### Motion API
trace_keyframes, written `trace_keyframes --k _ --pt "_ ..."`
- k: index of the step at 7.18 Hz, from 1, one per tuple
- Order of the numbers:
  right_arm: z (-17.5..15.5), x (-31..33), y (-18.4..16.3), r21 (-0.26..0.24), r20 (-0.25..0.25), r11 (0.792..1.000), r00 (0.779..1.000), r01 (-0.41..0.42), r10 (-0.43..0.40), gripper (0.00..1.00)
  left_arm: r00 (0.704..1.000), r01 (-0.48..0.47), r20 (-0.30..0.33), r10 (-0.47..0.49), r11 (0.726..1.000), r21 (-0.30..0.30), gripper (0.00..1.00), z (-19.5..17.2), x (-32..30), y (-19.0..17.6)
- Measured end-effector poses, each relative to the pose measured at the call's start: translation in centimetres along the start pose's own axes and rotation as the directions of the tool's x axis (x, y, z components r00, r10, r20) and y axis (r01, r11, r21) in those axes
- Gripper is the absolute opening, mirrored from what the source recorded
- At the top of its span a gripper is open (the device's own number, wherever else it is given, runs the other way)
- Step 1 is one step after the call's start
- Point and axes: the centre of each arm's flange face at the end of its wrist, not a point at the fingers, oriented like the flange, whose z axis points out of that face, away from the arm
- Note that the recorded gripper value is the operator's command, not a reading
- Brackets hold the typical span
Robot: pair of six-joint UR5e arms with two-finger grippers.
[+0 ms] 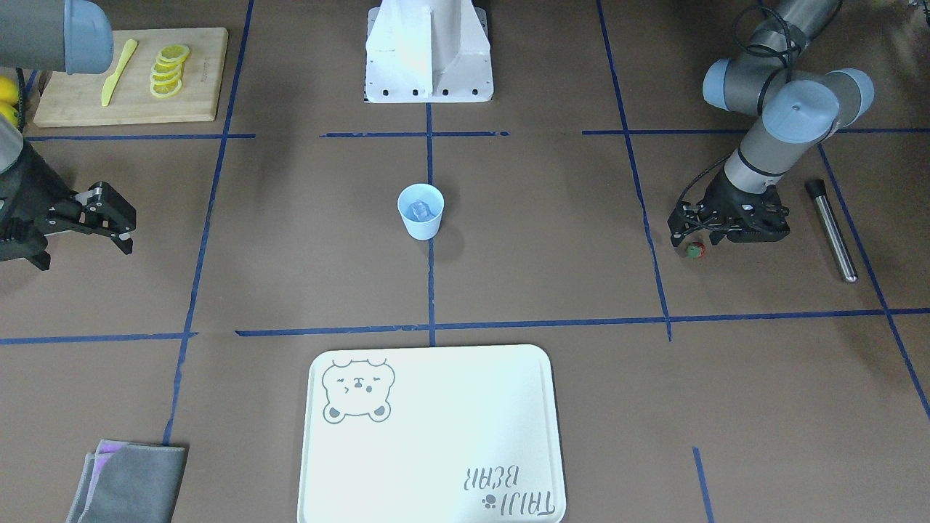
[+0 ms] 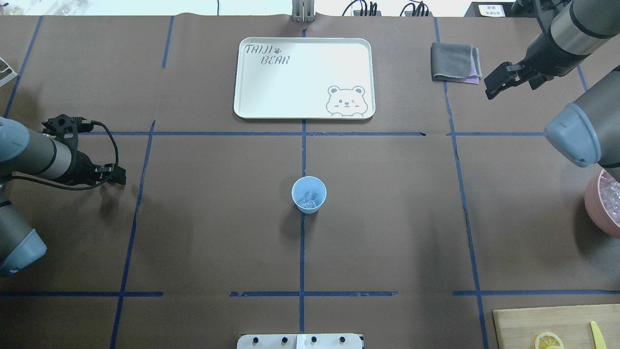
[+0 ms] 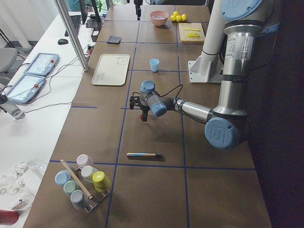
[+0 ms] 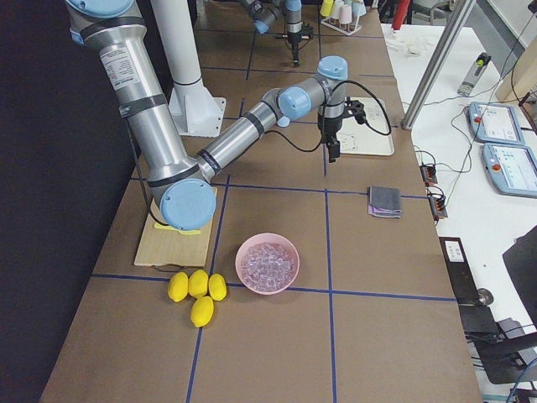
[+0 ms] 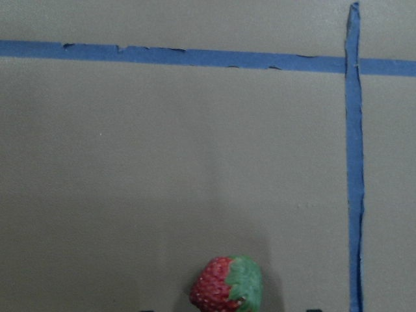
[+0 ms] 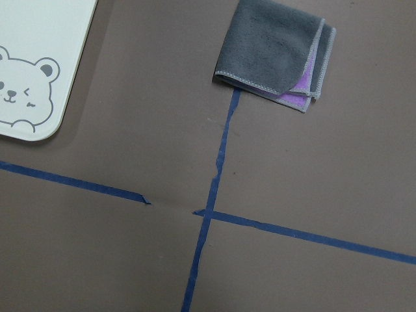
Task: Mash ice and strawberries in cup
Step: 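Lower the left gripper onto the strawberry and close on it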
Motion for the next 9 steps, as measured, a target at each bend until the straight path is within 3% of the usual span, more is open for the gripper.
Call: trace_keyframes --k 7,9 --pt "0.25 0.18 0.18 -0.005 -0.002 1.0 1.0 -0.003 0.003 0.99 1.0 -0.003 0.011 0.003 1.0 0.025 0.74 -0.02 0.06 -0.65" --pt "0.25 0.18 0.19 -0.005 -0.002 1.0 1.0 -0.005 0.005 0.99 1.0 -0.002 0.012 0.002 1.0 0.026 0.68 0.02 0.03 -0.71"
